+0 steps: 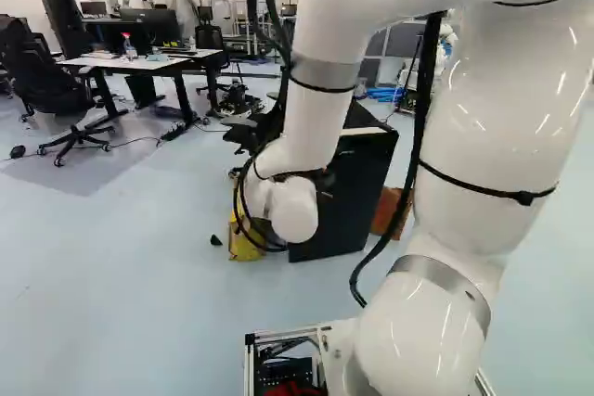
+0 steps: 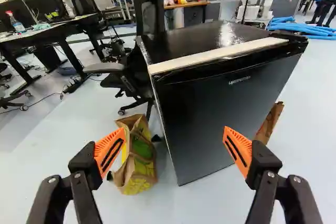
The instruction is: Grab a drink from the fridge
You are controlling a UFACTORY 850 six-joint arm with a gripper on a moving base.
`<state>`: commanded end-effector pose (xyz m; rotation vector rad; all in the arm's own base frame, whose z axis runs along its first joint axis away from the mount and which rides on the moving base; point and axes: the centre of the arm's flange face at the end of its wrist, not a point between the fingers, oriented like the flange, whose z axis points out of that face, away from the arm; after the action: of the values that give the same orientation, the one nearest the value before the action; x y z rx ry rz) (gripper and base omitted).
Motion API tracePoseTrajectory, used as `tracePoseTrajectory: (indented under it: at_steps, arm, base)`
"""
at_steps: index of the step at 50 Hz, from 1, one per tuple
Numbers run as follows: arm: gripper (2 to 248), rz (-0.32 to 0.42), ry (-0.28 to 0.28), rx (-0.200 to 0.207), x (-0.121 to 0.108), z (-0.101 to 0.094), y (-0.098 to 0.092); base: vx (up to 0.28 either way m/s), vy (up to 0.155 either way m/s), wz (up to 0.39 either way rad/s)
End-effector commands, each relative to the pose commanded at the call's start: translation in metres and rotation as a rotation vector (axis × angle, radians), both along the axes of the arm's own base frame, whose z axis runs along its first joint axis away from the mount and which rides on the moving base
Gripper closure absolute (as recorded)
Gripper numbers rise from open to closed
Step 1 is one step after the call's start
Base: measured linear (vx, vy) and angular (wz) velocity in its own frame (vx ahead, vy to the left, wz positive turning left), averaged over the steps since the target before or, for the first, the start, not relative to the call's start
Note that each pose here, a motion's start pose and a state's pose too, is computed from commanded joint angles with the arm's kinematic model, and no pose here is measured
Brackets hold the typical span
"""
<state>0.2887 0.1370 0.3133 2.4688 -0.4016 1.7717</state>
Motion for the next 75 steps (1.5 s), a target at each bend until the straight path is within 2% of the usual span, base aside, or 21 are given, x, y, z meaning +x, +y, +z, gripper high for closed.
tracePoseTrajectory:
  at_steps: [25,42,56,75]
  arm:
    - [3,-0.005,-0.071,-0.062,0.028,-0.020,0.038]
    - [3,-0.045,-0.120,-0.093,0.056,-0.037,0.058]
    - [3,-0.103,-0.153,-0.120,0.075,-0.053,0.065]
    - [3,-0.184,-0.194,-0.124,0.090,-0.051,0.064]
  base:
    - [0.000,0.000,0.000]
    - [0.000,0.000,0.000]
    - [0.000,0.000,0.000]
    - [0.000,0.000,0.000]
